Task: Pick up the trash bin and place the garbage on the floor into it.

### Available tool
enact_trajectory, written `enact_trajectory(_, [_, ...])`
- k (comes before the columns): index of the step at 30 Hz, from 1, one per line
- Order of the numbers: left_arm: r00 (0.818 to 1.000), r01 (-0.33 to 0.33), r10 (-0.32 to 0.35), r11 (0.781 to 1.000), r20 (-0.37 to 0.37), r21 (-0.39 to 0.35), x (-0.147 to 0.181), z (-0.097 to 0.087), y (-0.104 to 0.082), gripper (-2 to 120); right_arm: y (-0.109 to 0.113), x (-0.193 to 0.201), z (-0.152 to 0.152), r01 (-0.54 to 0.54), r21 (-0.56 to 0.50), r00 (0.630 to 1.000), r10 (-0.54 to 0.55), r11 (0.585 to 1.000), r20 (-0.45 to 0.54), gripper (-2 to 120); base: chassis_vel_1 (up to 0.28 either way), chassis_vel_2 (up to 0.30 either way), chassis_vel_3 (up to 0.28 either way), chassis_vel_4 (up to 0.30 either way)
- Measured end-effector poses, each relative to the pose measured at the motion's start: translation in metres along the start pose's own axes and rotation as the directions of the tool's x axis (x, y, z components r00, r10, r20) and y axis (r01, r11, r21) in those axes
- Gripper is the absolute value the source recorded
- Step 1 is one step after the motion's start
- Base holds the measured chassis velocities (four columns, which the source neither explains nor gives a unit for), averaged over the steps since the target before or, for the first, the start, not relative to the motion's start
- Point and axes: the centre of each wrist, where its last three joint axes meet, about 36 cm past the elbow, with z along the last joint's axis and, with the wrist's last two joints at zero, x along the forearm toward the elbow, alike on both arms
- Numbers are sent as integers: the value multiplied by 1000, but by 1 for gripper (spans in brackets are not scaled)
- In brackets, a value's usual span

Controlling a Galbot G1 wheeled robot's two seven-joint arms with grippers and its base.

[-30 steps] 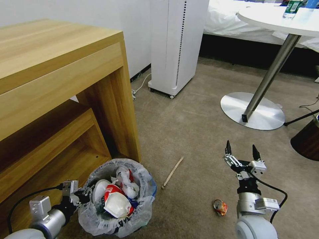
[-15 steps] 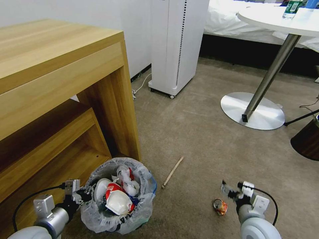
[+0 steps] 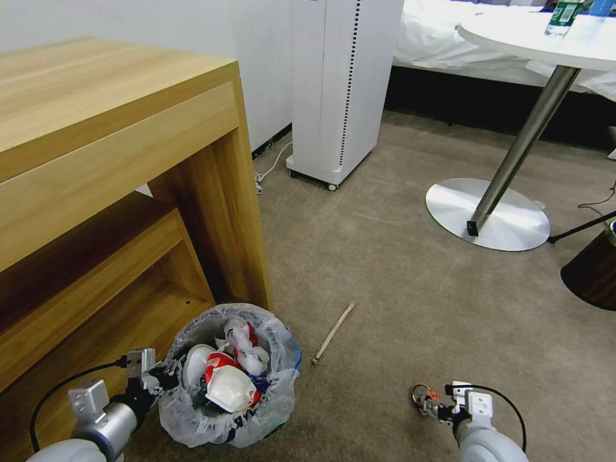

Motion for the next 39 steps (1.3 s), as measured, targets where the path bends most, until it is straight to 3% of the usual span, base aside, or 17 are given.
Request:
enact_trajectory(18, [1000, 10, -10, 1000, 17, 8, 6, 2, -4, 1, 19, -44, 40, -9, 130, 1000, 6, 991, 23, 94, 0, 0, 0, 0])
enact_trajectory(21, [1000, 10, -10, 1000, 18, 10, 6, 3, -5, 1, 19, -48, 44, -13, 142, 999, 6, 990, 48, 77, 0, 0, 0, 0])
enact_trajectory(23, [1000, 10, -10, 1000, 19, 11, 6, 4, -6, 1, 18, -49, 46, -15, 145, 998, 7, 989, 60, 74, 0, 0, 0, 0])
enact_trajectory(34, [1000, 7, -8, 1000, 25, 11, 6, 4, -7, 1, 19, -55, 63, -23, 173, 993, 3, 985, 116, 33, 0, 0, 0, 0])
enact_trajectory(37, [1000, 8, -8, 1000, 24, 11, 6, 4, -7, 1, 18, -52, 62, -15, 165, 991, -7, 986, 134, 25, 0, 0, 0, 0])
enact_trajectory(39, [1000, 9, -9, 1000, 27, 10, 5, 4, -7, 1, 16, -35, 42, 21, 133, 979, -48, 991, 200, 14, 0, 0, 0, 0])
